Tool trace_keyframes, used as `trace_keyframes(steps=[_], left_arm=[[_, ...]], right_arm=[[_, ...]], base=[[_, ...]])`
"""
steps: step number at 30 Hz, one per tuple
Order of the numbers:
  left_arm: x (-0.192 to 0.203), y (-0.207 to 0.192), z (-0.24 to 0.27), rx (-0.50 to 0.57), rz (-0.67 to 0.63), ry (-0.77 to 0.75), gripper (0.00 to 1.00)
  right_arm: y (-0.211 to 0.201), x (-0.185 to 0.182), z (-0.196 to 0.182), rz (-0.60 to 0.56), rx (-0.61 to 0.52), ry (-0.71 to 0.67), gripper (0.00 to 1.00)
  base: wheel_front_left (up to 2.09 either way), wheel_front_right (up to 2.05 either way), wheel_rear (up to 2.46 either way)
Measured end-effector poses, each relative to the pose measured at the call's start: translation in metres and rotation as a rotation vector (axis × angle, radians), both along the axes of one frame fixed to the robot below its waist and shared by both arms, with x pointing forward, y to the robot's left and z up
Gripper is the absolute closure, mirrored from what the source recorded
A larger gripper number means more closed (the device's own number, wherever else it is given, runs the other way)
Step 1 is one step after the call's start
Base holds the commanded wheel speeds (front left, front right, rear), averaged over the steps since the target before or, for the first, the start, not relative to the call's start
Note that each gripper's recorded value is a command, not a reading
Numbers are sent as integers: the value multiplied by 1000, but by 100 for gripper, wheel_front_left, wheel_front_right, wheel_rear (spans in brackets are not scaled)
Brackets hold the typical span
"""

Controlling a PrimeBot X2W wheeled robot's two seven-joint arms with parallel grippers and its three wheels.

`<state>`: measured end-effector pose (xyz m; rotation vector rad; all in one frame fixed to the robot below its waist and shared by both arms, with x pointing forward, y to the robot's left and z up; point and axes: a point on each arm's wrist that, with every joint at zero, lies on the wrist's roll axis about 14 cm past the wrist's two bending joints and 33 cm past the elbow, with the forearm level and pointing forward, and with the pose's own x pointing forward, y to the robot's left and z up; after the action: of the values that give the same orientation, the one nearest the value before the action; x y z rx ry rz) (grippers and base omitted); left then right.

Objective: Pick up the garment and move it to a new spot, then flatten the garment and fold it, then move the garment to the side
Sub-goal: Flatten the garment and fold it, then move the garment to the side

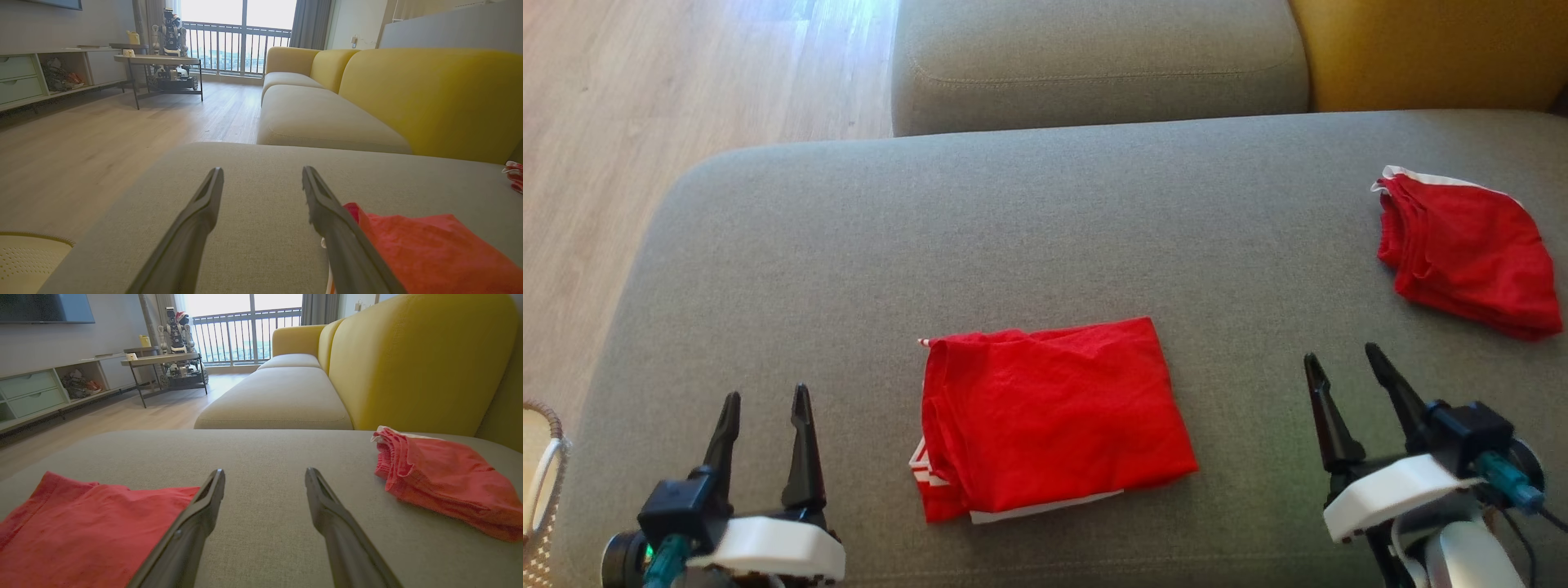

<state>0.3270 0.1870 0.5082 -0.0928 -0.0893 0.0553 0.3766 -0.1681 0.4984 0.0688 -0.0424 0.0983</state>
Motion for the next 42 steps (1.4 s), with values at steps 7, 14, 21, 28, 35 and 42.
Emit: trace_keyframes(steps=[7,14,21,28,35,42], left_arm=[[-8,-3,-11,-3,-9,35,0],[-11,-5,-15,-5,-18,46,0],[-11,-7,-15,1,-28,47,0],[-11,-13,-19,0,-46,58,0],[-12,-11,-21,-1,-41,63,0],[-11,-8,-28,-2,-29,89,0]], right_arm=[[1,1,16,3,-6,-53,0],[3,-1,18,9,3,-60,0],[4,-1,19,9,8,-61,0],[1,-1,19,1,20,-62,0],[2,0,17,4,23,-55,0],[16,5,-1,43,34,1,0]], base=[[0,0,0],[0,0,0],[0,0,0],[0,0,0],[0,0,0],[0,0,0]])
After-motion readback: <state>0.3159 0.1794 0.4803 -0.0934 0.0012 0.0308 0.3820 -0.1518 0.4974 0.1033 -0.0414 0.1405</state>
